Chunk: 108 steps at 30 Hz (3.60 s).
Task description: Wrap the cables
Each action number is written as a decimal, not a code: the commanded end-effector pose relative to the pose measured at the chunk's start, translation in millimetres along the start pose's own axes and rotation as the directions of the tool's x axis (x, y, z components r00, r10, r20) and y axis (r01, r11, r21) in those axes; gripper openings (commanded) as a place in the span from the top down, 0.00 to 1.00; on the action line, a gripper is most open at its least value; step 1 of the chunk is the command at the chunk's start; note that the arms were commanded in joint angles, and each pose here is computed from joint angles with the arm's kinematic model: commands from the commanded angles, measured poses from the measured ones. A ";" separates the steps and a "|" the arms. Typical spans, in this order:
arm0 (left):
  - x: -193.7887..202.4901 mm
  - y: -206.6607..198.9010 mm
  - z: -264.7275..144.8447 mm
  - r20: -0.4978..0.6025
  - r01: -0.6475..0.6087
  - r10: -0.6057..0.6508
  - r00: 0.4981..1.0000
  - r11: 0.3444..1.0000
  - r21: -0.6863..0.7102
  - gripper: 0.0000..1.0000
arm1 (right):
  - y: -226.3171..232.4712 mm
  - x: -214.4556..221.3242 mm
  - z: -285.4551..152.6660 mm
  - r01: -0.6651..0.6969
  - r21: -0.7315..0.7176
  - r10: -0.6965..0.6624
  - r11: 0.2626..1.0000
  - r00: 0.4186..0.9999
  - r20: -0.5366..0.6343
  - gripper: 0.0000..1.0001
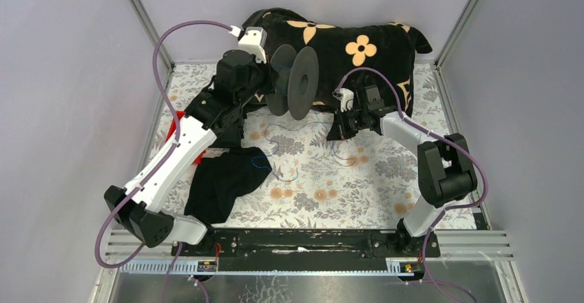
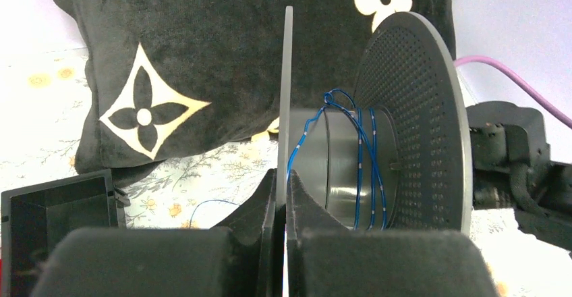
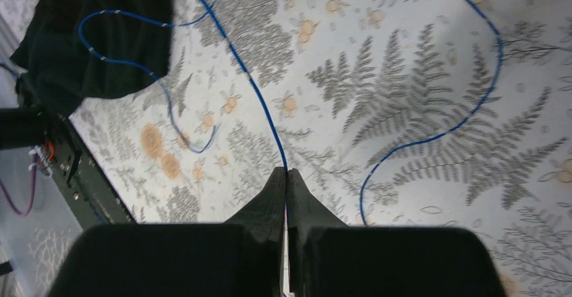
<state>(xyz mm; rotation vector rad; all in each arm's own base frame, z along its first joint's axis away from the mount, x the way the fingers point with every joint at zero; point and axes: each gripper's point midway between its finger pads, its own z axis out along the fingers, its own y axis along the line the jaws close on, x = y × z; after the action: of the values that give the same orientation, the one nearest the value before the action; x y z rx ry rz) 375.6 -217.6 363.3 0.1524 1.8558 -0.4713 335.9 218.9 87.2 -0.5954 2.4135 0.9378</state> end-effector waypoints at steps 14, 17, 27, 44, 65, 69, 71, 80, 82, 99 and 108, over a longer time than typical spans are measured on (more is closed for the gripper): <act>-50.6 17.7 14.6 0.170 0.122 -0.098 0.981 0.983 -0.140 1.00 | 90.0 5.2 -25.0 0.222 -0.201 -0.203 0.954 0.973 0.110 1.00; -50.0 17.9 15.2 0.172 0.136 -0.111 0.979 0.980 -0.144 1.00 | 100.2 2.6 -30.5 0.260 -0.218 -0.236 0.941 0.963 0.129 1.00; -42.7 24.9 19.5 0.182 0.167 -0.135 0.974 0.971 -0.174 1.00 | 124.2 1.9 -41.2 0.325 -0.287 -0.289 0.901 0.944 0.161 1.00; -16.9 13.3 31.9 0.149 0.113 -0.090 0.985 0.982 -0.152 1.00 | 159.5 -24.8 -62.7 0.395 -0.333 -0.333 0.856 0.915 0.228 1.00; -4.1 4.2 30.1 0.152 0.022 0.014 0.988 0.972 -0.233 1.00 | 194.2 -81.9 -89.8 0.376 -0.322 -0.310 0.869 0.921 0.237 1.00; -4.2 1.8 26.8 0.162 -0.004 0.044 0.986 0.970 -0.242 1.00 | 195.9 -102.3 -100.4 0.393 -0.257 -0.325 0.883 0.907 0.269 1.00; -3.2 -1.5 25.2 0.158 -0.026 0.066 0.985 0.969 -0.245 1.00 | 196.9 -109.8 -105.0 0.399 -0.233 -0.333 0.887 0.902 0.274 1.00; 15.2 -13.7 22.7 0.142 -0.124 0.163 0.976 0.960 -0.249 1.00 | 186.4 -129.2 -111.9 0.420 -0.122 -0.377 0.899 0.886 0.270 1.00; 17.2 -17.6 21.6 0.140 -0.137 0.174 0.975 0.961 -0.239 1.00 | 183.7 -131.8 -112.9 0.427 -0.098 -0.390 0.899 0.881 0.267 1.00; 47.8 -40.2 18.6 0.096 -0.308 0.319 0.943 0.944 -0.120 1.00 | 159.0 -160.4 -135.9 0.440 0.145 -0.463 0.886 0.844 0.270 1.00; 61.8 -50.6 14.5 0.080 -0.385 0.387 0.919 0.922 -0.042 1.00 | 135.8 -168.2 -140.8 0.450 0.272 -0.510 0.851 0.831 0.220 0.97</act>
<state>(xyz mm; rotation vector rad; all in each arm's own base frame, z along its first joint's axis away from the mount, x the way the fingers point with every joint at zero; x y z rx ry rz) 353.6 -268.9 269.8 0.4835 1.8344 -0.0839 346.7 256.4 326.1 -0.8750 1.9811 0.6075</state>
